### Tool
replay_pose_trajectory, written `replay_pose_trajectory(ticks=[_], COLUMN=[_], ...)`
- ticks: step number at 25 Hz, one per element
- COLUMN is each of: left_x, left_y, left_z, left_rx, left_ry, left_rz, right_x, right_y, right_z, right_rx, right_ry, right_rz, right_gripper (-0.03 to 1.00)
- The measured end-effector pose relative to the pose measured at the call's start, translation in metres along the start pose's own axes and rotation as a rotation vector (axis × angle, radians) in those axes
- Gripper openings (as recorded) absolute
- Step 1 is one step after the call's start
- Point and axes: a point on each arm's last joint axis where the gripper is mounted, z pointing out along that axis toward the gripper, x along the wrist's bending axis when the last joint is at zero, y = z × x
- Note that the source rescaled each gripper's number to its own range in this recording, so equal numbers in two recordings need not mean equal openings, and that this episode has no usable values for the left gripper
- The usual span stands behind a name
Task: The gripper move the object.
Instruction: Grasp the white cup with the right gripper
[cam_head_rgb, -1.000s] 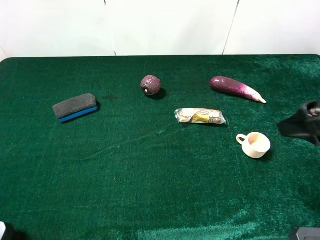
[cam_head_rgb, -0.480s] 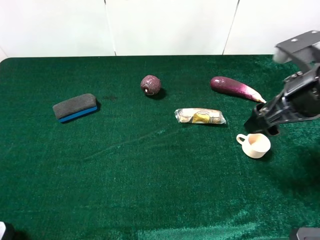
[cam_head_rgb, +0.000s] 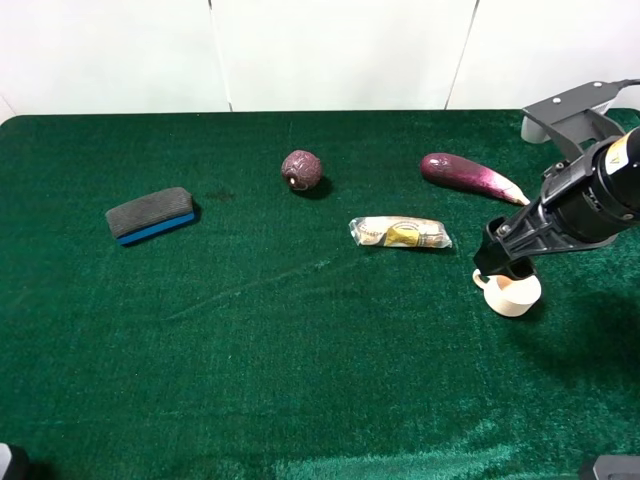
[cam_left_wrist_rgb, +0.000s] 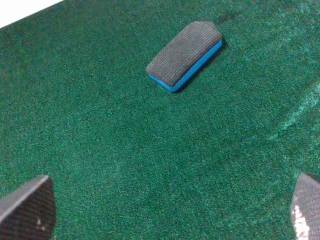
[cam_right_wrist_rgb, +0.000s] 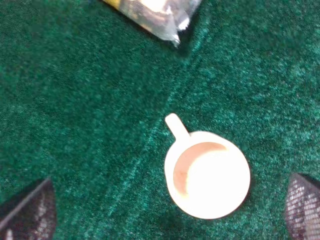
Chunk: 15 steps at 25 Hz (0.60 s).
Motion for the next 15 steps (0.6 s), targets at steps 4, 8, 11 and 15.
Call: replay_pose_trajectory(ticks=[4, 8, 11, 15], left_x=[0.0, 0.0, 0.0, 0.0], left_y=[0.0, 0.0, 0.0, 0.0], left_z=[0.0, 0.0, 0.0, 0.0], left_rx=[0.0, 0.0, 0.0, 0.0], left_ry=[0.0, 0.0, 0.001, 0.001], left_rz=[0.0, 0.0, 0.0, 0.0], right_x=[0.0, 0.001, 0.001, 0.002], right_y=[-0.007, -0.019, -0.023, -0.024], right_z=[0.008, 0.017, 0.02, 0.029], right_rx=[0.012, 0.02, 0.018, 0.044], right_ry=[0.001, 0.001, 0.001, 0.002], right_rz=[0.003, 0.023, 0.032, 0.037], right_gripper=[1.0, 1.0, 1.0, 1.0])
